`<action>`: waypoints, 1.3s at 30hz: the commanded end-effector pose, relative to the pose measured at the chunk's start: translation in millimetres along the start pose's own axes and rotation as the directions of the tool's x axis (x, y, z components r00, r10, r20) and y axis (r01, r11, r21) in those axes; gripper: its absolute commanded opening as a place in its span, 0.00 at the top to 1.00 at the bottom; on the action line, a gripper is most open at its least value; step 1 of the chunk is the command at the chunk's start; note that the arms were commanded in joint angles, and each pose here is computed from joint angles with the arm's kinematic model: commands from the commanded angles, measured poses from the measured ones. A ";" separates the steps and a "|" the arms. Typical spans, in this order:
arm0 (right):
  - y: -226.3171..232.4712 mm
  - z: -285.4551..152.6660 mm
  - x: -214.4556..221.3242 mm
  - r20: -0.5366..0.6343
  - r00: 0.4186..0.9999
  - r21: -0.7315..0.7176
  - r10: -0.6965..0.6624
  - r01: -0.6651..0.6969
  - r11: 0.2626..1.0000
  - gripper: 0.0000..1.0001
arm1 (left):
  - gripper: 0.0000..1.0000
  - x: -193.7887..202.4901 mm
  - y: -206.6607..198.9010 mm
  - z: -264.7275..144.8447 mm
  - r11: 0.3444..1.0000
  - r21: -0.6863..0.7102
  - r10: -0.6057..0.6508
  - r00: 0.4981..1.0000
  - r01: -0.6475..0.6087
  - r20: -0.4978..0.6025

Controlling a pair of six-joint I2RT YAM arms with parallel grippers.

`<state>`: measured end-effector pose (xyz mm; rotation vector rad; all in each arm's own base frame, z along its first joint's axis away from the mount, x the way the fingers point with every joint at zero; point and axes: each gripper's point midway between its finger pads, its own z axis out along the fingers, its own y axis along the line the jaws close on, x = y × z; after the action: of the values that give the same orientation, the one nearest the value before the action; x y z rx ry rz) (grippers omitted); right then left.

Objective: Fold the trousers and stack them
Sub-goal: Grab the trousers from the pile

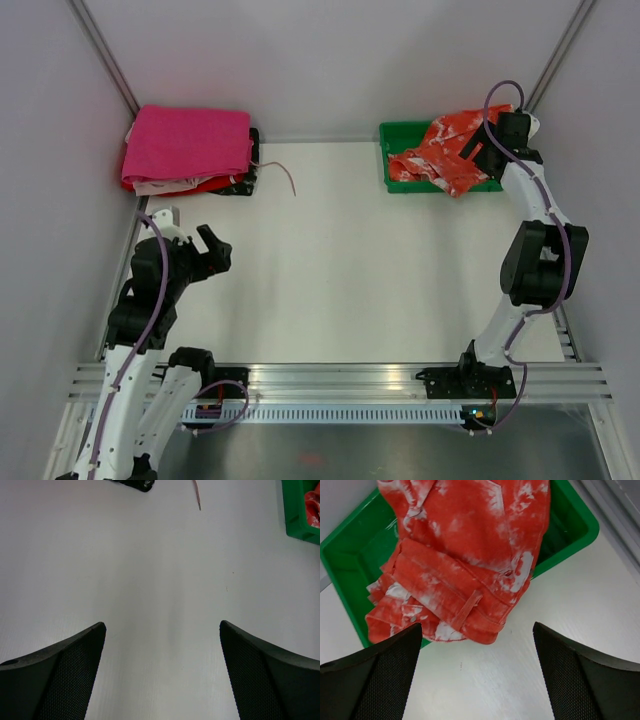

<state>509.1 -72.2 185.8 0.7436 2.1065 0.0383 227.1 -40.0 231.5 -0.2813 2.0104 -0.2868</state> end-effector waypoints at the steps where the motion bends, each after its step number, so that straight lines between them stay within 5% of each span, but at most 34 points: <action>1: -4.4 20.1 -15.6 0.055 0.998 0.029 -0.025 0.024 0.999 0.02 | 0.00 -9.1 1.1 6.5 0.999 -0.008 0.040 0.999 -0.040 0.029; 11: -13.6 75.8 -7.4 0.044 0.993 0.023 -0.110 0.109 0.994 0.05 | 0.00 6.6 -3.1 22.8 0.998 0.014 0.055 0.996 -0.054 -0.068; 17: -26.1 100.7 7.9 -0.013 0.994 0.063 -0.108 0.108 0.992 0.17 | 0.00 7.8 -3.8 25.7 0.998 0.020 0.058 0.996 -0.057 -0.072; 27: -7.4 112.2 11.9 -0.047 0.996 -0.030 -0.081 0.079 0.996 0.58 | 0.00 9.5 -2.6 28.0 0.998 0.013 0.058 0.995 -0.057 -0.081; 30: 1.8 111.3 12.3 -0.067 0.995 -0.073 -0.079 0.074 0.995 0.98 | 0.00 9.9 -2.8 29.4 0.998 0.014 0.058 0.995 -0.057 -0.084; 36: 46.5 61.5 -24.3 -0.022 0.998 -0.260 -0.062 0.054 0.964 1.00 | 0.00 10.7 -8.5 28.6 0.997 0.046 0.058 0.994 -0.055 -0.089; 39: 79.7 1.5 -66.2 0.062 0.998 -0.389 -0.028 0.050 0.920 1.00 | 0.00 9.4 -10.8 27.0 0.997 0.058 0.057 0.995 -0.052 -0.082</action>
<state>577.5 -76.8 121.5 0.6062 2.2070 0.1958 242.4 -49.7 204.3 -0.2459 2.1357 -0.2965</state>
